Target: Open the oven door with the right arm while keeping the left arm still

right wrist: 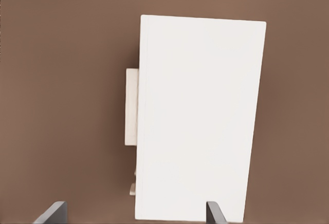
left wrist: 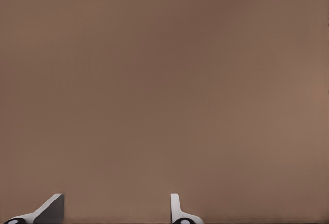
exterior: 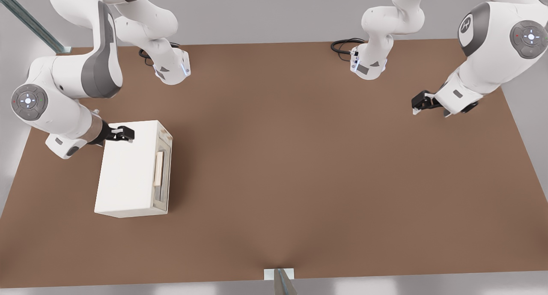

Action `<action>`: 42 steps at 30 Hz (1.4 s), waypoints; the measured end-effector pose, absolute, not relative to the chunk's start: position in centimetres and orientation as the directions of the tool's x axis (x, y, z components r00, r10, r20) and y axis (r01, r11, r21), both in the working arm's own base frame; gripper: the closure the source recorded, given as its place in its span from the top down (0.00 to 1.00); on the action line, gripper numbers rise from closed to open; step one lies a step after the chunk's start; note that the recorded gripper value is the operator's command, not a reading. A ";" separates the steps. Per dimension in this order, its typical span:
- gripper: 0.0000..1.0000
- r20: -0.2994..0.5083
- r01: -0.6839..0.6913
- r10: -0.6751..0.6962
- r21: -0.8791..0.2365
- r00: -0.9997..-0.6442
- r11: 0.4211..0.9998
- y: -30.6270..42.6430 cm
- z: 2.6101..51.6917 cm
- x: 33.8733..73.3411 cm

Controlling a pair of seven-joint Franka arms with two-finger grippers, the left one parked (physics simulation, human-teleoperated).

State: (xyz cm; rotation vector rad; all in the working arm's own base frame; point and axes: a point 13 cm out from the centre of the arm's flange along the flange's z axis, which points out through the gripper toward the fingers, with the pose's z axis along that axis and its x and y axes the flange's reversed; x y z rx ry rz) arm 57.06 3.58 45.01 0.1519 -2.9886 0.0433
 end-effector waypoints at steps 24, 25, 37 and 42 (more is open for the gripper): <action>0.21 0.532 -0.579 -0.244 -0.664 -0.811 0.474 12.0 23.6 60.0; 0.21 0.529 -0.571 -0.233 -0.675 -0.816 0.467 11.7 23.5 59.9; 0.21 0.482 -0.485 -0.134 -0.744 -0.866 0.460 9.3 22.2 59.4; 0.21 0.462 -0.459 -0.117 -0.758 -0.879 0.464 9.2 21.9 59.3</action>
